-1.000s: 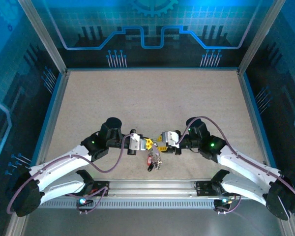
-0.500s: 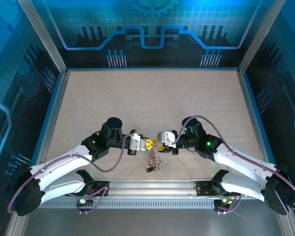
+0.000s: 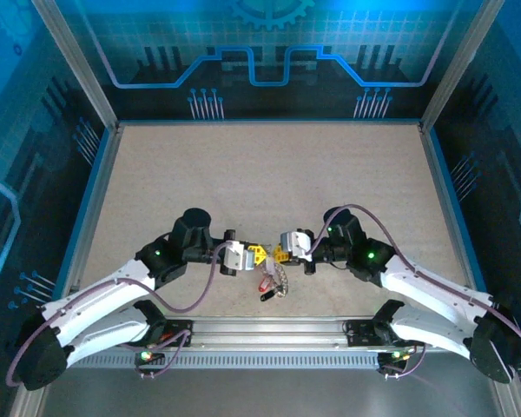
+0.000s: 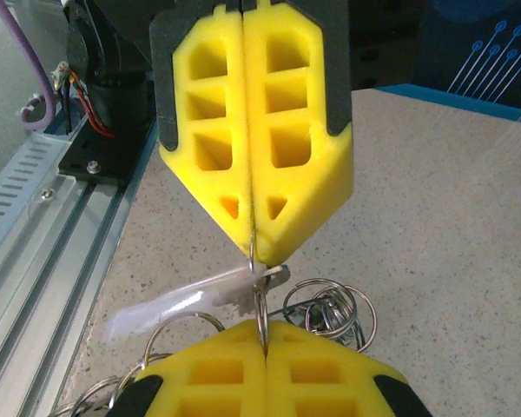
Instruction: Put the keys on the keyring
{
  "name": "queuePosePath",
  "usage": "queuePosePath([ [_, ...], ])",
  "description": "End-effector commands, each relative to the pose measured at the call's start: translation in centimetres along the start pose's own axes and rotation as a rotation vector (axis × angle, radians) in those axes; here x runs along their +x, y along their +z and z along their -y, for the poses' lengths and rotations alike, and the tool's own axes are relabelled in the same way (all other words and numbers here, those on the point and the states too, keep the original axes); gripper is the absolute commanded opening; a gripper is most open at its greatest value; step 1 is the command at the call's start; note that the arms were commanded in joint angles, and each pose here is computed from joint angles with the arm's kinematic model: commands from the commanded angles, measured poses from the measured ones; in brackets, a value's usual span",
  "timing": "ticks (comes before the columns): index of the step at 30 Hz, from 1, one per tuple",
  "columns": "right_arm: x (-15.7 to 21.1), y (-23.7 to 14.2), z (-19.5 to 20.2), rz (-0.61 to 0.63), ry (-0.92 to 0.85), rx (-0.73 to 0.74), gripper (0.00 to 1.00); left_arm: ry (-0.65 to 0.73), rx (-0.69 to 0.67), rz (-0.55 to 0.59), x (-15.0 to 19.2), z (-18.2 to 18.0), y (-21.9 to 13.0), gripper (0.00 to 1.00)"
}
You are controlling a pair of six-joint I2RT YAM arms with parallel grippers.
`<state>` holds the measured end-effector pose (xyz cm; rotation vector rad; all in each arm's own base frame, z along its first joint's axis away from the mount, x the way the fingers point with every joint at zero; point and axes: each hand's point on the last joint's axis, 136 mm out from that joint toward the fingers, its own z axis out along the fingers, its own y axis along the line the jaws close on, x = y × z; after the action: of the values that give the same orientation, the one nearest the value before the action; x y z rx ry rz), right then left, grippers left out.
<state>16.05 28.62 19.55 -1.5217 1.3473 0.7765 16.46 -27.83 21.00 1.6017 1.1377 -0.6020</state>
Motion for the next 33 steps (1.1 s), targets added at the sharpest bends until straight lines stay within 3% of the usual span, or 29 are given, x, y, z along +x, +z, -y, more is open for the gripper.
queuePosePath([
  [1,-2.0,-1.3,1.7,0.067,0.037,0.061,0.0,0.044,0.026,-0.041,0.3,0.7,-0.7,0.0],
  [17,-3.5,-1.7,3.5,0.174,0.188,0.096,0.0,0.162,0.034,-0.074,1.0,1.2,0.4,0.0],
  [21,-2.9,-1.3,3.1,0.135,0.145,0.089,0.0,0.091,-0.068,-0.064,0.6,-0.6,0.5,0.0],
  [23,-2.9,-1.4,2.9,0.119,0.101,0.087,0.0,0.004,-0.169,-0.054,0.3,-2.2,0.0,0.39],
  [25,-3.2,-1.5,2.7,0.119,0.062,0.078,0.0,-0.131,-0.257,-0.022,-0.2,-3.5,-0.7,0.59],
  [29,-3.6,-1.6,2.7,0.124,0.009,0.068,0.0,-0.445,-0.336,0.083,0.3,-4.1,-0.8,0.67],
  [33,-3.9,-1.4,2.6,0.129,-0.027,0.049,0.0,-0.591,-0.345,0.242,0.5,-3.5,-0.5,0.69],
])
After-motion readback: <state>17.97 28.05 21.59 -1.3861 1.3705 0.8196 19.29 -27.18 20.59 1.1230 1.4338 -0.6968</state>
